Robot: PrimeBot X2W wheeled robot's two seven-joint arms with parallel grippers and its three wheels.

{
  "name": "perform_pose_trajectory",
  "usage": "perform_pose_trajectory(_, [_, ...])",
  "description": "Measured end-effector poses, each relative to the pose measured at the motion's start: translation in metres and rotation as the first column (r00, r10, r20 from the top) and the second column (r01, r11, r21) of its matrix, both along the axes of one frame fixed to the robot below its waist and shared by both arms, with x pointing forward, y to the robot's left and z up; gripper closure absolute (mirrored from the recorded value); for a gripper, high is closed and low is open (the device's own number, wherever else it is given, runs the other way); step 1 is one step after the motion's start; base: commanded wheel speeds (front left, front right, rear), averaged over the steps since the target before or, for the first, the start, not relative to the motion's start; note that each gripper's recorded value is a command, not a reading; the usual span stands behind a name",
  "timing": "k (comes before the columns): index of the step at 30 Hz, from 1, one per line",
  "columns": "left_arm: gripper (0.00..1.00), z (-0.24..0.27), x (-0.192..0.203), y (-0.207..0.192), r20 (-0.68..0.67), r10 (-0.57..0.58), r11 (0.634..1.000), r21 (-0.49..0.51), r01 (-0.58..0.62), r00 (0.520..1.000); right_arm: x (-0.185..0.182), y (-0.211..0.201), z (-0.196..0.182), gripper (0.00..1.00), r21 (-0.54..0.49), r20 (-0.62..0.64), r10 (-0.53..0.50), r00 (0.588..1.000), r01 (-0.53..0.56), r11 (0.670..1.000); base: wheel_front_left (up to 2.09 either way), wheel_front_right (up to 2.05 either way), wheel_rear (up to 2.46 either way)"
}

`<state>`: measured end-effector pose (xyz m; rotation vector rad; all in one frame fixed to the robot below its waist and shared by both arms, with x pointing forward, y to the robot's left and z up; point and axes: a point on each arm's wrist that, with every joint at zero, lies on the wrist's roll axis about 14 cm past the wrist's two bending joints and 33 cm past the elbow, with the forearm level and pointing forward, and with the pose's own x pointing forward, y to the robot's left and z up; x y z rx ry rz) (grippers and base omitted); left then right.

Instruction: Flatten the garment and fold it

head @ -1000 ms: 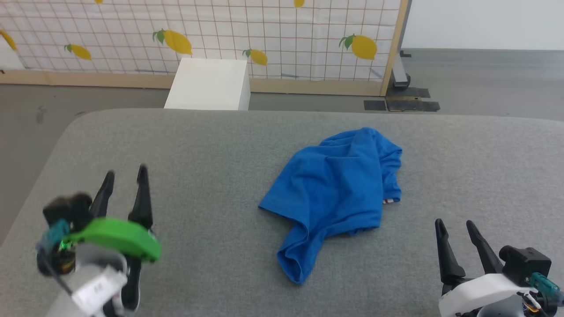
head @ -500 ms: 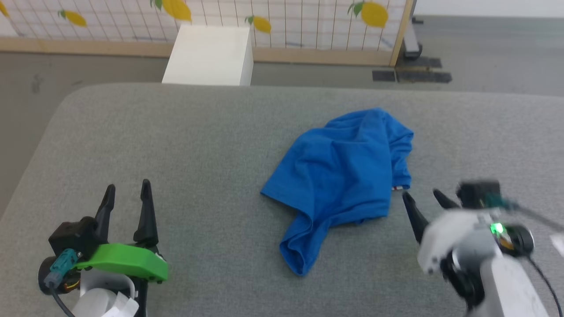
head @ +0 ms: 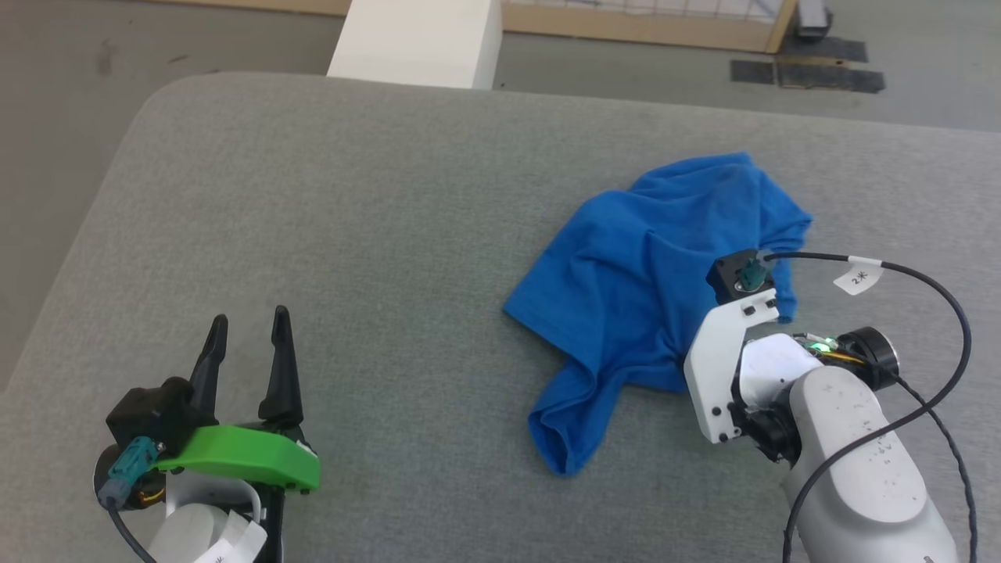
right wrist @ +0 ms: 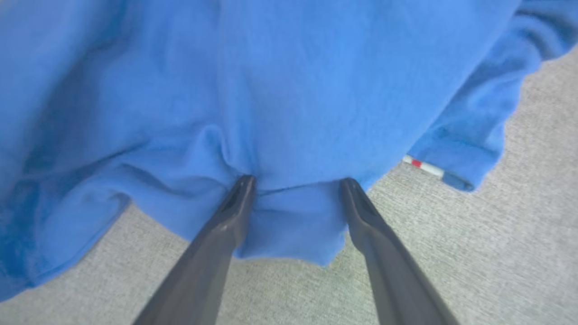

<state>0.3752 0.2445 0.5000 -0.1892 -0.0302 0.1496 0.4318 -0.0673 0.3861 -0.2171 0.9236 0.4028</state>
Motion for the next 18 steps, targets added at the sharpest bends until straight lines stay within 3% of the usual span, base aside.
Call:
perform_pose_trajectory(2, [0.0, -0.003, -0.002, 0.004, -0.008, 0.011, 1.0, -0.001, -0.011, 1.0, -0.001, 0.004, -0.005, 0.0, -0.002, -0.024, 0.013, 1.0, -0.013, 1.0, 0.0, 0.0, 0.0])
perform_pose_trajectory(3, [0.0, -0.004, -0.002, 0.006, -0.011, 0.018, 1.0, 0.0, -0.018, 1.0, -0.001, 0.006, -0.006, 0.59, 0.003, -0.029, 0.015, 0.999, -0.015, 1.0, 0.0, 0.0, 0.0])
perform_pose_trajectory(4, [0.0, -0.005, -0.003, 0.008, -0.015, 0.026, 1.0, 0.002, -0.026, 1.0, 0.0, 0.007, -0.007, 0.9, 0.008, -0.029, 0.019, 0.999, -0.019, 1.0, 0.0, 0.0, 0.0])
perform_pose_trajectory(5, [0.0, -0.006, -0.003, 0.009, -0.015, 0.027, 1.0, 0.006, -0.027, 1.0, 0.001, 0.009, -0.007, 1.0, 0.016, -0.027, 0.021, 0.999, -0.02, 1.0, 0.0, 0.0, 0.0])
perform_pose_trajectory(8, [0.0, -0.005, -0.001, 0.008, -0.011, 0.025, 1.0, 0.011, -0.025, 1.0, 0.004, 0.013, 0.0, 1.0, 0.071, 0.007, 0.008, 1.0, -0.009, 0.997, 0.0, 0.0, 0.0])
perform_pose_trajectory(9, [0.0, -0.002, 0.0, 0.005, 0.001, 0.013, 1.0, 0.008, -0.013, 1.0, 0.011, 0.01, 0.017, 1.0, 0.13, 0.078, -0.033, 0.996, 0.022, 0.991, 0.0, 0.0, 0.0])
perform_pose_trajectory(12, [0.0, 0.003, 0.0, 0.001, 0.019, 0.001, 1.0, 0.006, -0.001, 1.0, 0.009, -0.011, 0.035, 1.0, 0.178, 0.142, -0.112, 0.983, 0.086, 0.98, 0.0, 0.0, 0.0])
perform_pose_trajectory(18, [0.0, 0.008, 0.004, -0.009, 0.038, -0.031, 1.0, -0.001, 0.031, 0.999, -0.049, -0.106, 0.016, 1.0, 0.088, 0.058, -0.328, 0.943, 0.322, 0.943, 0.0, 0.0, 0.0])
